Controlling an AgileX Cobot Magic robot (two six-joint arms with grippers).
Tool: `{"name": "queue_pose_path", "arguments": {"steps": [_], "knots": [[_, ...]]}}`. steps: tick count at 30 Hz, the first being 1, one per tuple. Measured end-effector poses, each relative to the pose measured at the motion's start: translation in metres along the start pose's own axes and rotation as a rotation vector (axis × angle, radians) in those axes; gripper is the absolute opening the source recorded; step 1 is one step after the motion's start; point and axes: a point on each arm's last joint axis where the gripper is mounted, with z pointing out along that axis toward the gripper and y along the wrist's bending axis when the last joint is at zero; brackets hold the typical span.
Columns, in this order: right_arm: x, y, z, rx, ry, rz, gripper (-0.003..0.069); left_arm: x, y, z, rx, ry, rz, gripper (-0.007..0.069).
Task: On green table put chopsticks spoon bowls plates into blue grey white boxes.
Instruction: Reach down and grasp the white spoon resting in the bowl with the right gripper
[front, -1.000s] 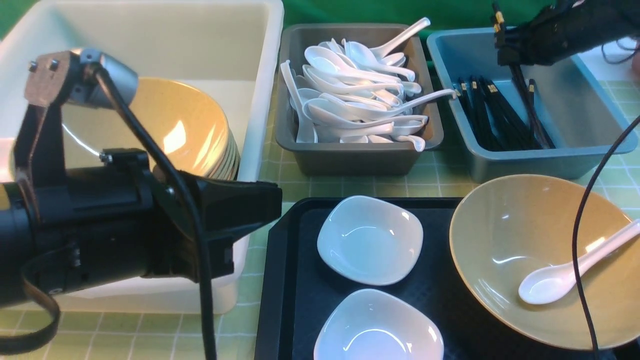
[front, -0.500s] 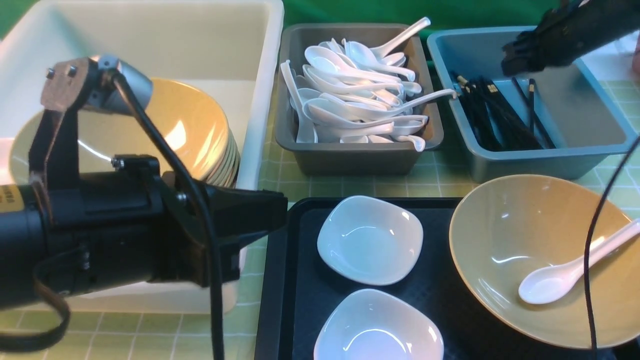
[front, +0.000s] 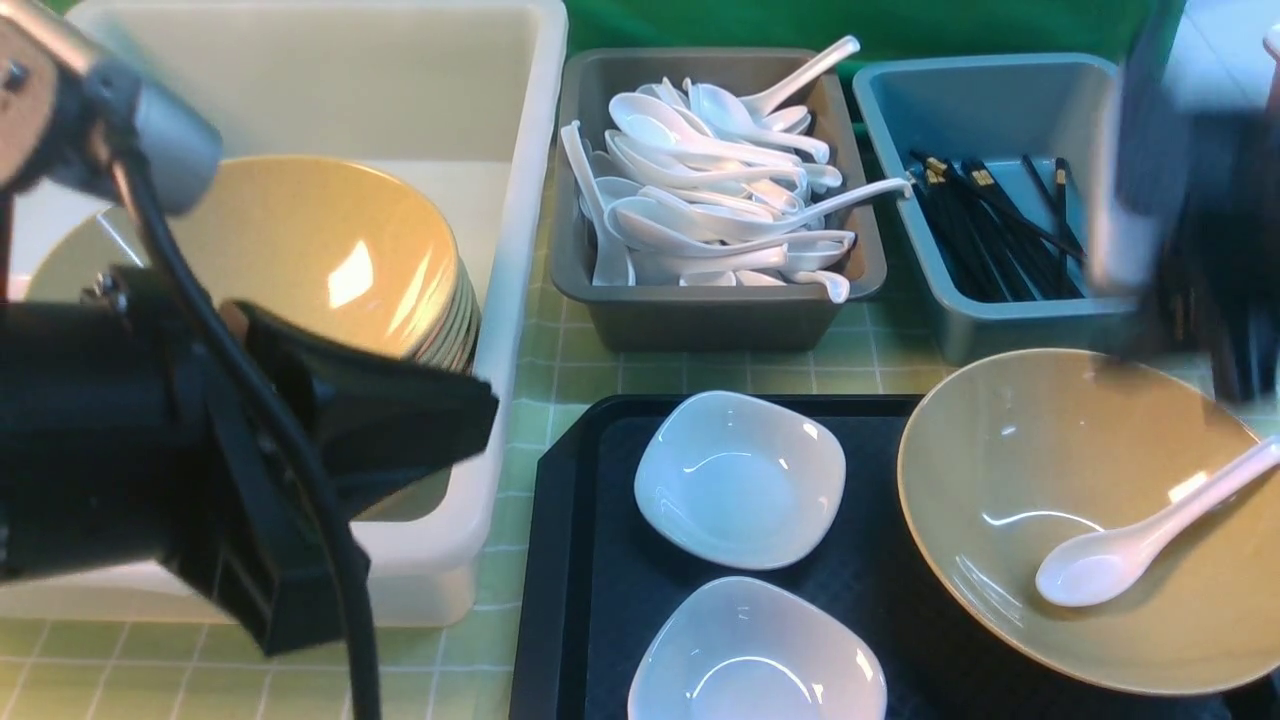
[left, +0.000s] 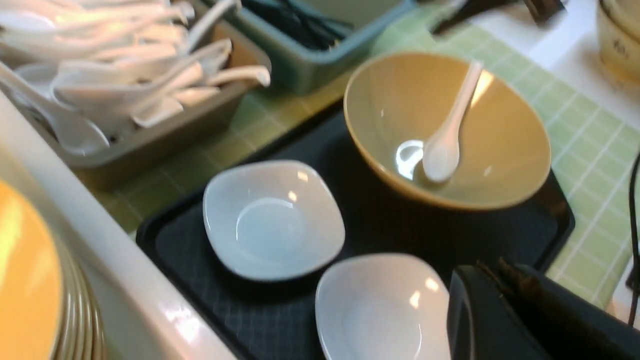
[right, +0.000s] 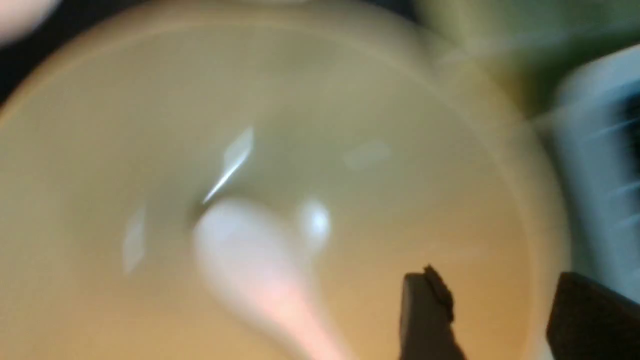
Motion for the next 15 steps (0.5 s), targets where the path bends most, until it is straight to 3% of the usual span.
{"name": "queue_pose_path", "arguments": {"steps": [4,8,15], "knots": [[0.004,0.021,0.034,-0.018,0.144,-0.117,0.0406,0.003,-0.001,0.000,0.011,0.028,0.001,-0.0001],[0.006,0.020,0.050,-0.025,0.192,-0.127,0.0452,0.003,-0.001,0.000,0.013,0.033,0.000,-0.0001],[0.015,0.022,0.052,-0.072,0.319,-0.202,0.0467,0.006,-0.002,0.000,0.019,0.062,0.006,-0.0001]]}}
